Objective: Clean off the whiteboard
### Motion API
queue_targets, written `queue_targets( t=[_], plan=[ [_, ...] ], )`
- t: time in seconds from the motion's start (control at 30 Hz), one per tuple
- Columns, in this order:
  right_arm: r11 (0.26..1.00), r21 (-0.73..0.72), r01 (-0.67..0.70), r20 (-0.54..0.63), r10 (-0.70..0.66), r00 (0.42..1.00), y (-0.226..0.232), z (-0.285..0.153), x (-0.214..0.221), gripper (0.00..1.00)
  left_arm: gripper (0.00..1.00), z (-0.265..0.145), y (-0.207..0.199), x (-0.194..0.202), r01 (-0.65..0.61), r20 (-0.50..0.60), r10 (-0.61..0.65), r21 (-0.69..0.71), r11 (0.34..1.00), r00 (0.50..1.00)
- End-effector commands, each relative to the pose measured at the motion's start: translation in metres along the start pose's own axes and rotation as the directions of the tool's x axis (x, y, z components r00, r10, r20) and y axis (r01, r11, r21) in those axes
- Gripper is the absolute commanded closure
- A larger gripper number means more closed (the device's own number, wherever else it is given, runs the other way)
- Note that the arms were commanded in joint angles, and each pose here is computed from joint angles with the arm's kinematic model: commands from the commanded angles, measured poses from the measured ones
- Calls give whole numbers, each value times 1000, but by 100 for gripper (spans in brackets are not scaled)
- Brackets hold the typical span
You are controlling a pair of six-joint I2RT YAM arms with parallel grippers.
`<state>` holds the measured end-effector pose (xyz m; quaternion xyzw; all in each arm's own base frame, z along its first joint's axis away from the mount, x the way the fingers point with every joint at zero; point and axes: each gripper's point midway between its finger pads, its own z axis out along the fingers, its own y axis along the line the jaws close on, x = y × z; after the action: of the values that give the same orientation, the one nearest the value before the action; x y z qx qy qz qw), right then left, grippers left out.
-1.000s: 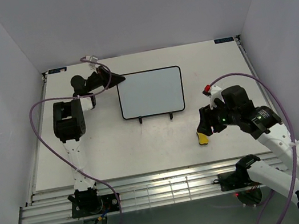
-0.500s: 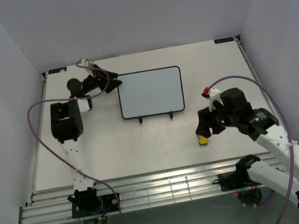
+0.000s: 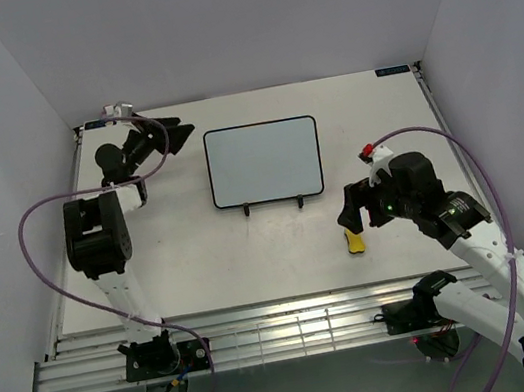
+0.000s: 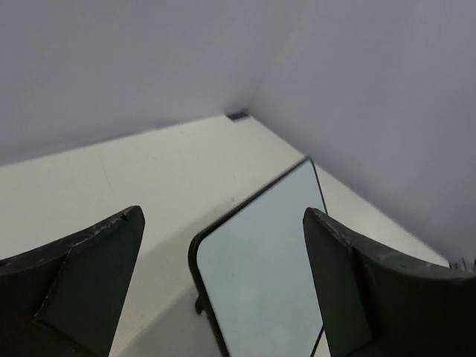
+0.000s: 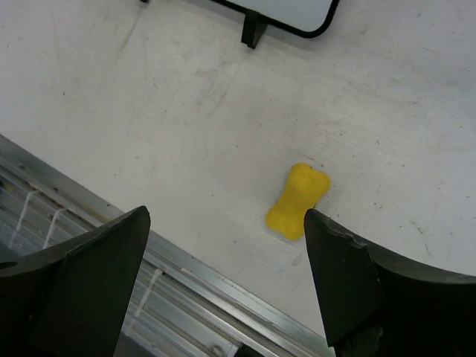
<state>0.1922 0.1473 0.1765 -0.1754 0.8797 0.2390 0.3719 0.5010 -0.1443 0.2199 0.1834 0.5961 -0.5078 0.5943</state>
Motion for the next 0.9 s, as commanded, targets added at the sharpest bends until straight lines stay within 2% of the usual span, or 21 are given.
queue_targets(
  t=[0.0, 0.03, 0.1, 0.13, 0.17, 0.2, 0.23, 0.27, 0.3, 0.37, 0.4, 0.53, 0.63, 0.67, 0.87],
  plan=[
    [993, 107, -47, 125, 33, 992, -17, 0, -27, 10, 2, -4, -26, -75, -63, 170, 97, -198, 978, 981],
    [989, 135, -57, 140, 38, 989, -21, -2, -31, 10, 2, -9, -19, -64, 15, 136, 25, -283, 959, 990],
    [971, 226, -74, 186, 32, 982, -36, -11, -43, 10, 2, -26, -9, -68, 32, 138, 34, -447, 894, 990],
    [964, 251, -82, 203, 31, 979, -39, -15, -47, 10, 2, -30, -24, -58, 94, 98, -50, -517, 851, 994],
    [950, 297, -92, 216, 27, 976, -47, -20, -50, 10, 2, -46, -16, -63, 118, 121, -53, -623, 773, 991],
    [947, 306, -95, 235, 22, 972, -47, -25, -56, 10, 2, -61, -18, -60, 121, 106, -66, -684, 719, 992],
    [945, 312, -96, 240, 19, 971, -47, -28, -57, 10, 2, -84, -37, -55, 116, 81, -84, -737, 666, 993],
    [935, 339, -101, 236, 19, 971, -52, -32, -56, 10, 2, -104, -37, -56, 110, 94, -57, -798, 592, 994],
    [930, 355, -101, 244, 12, 970, -54, -38, -57, 10, 2, -122, -44, -42, 86, 48, -84, -836, 542, 995],
    [902, 416, -113, 263, 0, 965, -64, -49, -58, 10, 2, -145, -67, -42, 41, 10, -64, -862, 505, 998],
    [889, 444, -113, 256, -5, 967, -67, -55, -57, 10, 2, -157, -72, -31, -12, -58, -80, -876, 482, 995],
    [829, 550, -105, 272, -59, 961, -80, -92, -61, 10, 2, -179, -109, -31, -135, -183, -50, -858, 496, 982],
    [816, 570, -96, 262, -70, 962, -79, -114, -58, 10, 2, -197, -142, -38, -192, -215, 11, -848, 493, 977],
    [814, 573, -100, 280, -79, 957, -77, -123, -62, 10, 2, -196, -152, -38, -204, -224, 24, -832, 515, 974],
    [869, 482, -111, 385, -97, 918, -57, -147, -64, 10, 2, -211, -187, -16, -248, -272, 44, -784, 569, 961]
  ],
)
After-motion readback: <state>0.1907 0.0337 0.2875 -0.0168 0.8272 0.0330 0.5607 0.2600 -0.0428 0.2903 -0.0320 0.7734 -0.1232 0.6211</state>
